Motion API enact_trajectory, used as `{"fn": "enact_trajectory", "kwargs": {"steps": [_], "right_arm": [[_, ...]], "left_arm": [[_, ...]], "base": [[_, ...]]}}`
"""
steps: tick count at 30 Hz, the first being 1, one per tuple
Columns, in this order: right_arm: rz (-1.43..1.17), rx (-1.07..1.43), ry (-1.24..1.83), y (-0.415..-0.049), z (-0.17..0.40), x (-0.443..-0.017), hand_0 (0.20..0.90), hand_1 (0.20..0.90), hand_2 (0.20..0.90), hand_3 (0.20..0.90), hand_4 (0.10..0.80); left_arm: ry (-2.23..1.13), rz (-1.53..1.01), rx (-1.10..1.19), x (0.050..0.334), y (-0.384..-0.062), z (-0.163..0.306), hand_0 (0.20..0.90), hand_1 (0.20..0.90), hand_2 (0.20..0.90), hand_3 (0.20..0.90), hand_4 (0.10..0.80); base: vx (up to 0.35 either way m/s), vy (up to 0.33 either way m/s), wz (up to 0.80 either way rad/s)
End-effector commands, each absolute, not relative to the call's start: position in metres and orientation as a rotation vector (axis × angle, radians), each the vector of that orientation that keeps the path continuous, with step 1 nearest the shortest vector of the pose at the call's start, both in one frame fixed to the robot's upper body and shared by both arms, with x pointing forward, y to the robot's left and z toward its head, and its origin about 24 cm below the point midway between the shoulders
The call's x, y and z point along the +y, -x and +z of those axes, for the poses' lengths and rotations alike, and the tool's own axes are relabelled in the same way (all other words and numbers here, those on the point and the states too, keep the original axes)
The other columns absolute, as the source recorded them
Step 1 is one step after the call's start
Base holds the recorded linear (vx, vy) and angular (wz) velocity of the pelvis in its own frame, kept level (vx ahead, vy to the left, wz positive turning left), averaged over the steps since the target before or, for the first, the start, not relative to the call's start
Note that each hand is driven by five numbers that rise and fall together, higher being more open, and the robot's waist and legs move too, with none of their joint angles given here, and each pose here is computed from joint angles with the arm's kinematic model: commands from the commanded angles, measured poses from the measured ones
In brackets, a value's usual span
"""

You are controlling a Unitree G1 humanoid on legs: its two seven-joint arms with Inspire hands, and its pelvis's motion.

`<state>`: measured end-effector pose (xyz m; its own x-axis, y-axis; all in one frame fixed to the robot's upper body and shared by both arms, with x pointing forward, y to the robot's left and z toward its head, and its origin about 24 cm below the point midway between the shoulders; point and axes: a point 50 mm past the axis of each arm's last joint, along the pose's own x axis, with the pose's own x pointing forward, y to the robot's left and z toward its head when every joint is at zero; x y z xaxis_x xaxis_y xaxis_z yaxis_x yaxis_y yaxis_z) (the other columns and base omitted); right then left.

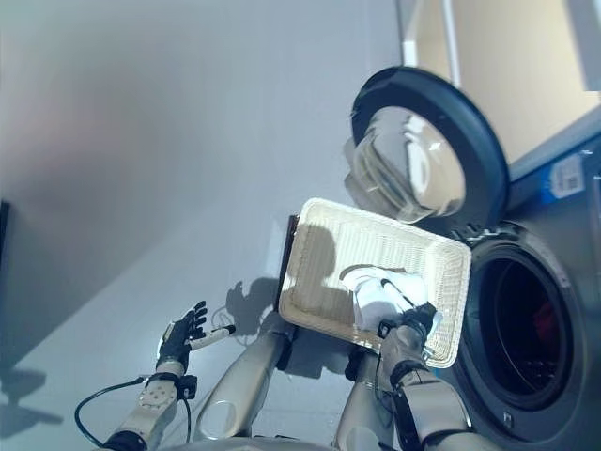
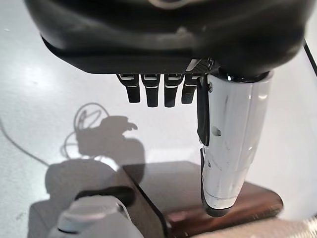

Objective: Pick up the clothes and place them into the washing machine

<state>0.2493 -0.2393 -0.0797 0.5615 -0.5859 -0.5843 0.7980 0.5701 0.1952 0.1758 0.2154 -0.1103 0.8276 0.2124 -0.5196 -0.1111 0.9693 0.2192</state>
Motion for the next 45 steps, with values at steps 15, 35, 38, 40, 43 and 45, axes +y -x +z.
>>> {"fn": "enact_trajectory", "kwargs": {"steps": [15,35,38,40,43,45], "right_arm": [[-1.088,-0.297,-0.938,-0.287,0.034,-0.329,0.2,0.2,0.2,0.2,0.3],[-1.214,-0.686,-0.948,-0.306,0.169,-0.383,0.2,0.2,0.2,0.2,0.3],[-1.204,-0.733,-0.917,-0.305,0.187,-0.387,0.2,0.2,0.2,0.2,0.3],[-1.191,-0.794,-0.894,-0.302,0.214,-0.398,0.2,0.2,0.2,0.2,0.3],[-1.16,-0.877,-0.846,-0.299,0.245,-0.4,0.2,0.2,0.2,0.2,0.3],[-1.15,-0.914,-0.805,-0.297,0.263,-0.4,0.2,0.2,0.2,0.2,0.3]], "left_arm": [[0.039,0.163,0.637,0.178,-0.147,-0.13,0.9,0.9,0.9,0.9,0.8],[0.074,0.127,0.651,0.161,-0.137,-0.133,0.9,0.9,0.9,0.9,0.8],[0.075,0.115,0.651,0.159,-0.136,-0.133,0.9,0.9,0.9,0.9,0.8],[0.054,0.104,0.653,0.162,-0.136,-0.133,0.9,0.9,0.9,0.9,0.8],[0.046,0.107,0.638,0.166,-0.139,-0.13,0.9,0.9,0.9,0.9,0.8],[0.04,0.104,0.628,0.167,-0.14,-0.129,0.9,0.9,0.9,0.9,0.8]], "base": [[-0.007,0.063,-0.42],[-0.001,0.002,-0.23],[0.0,0.0,0.0],[0.0,0.0,0.0],[0.008,-0.004,0.07],[0.015,0.001,0.08]]}}
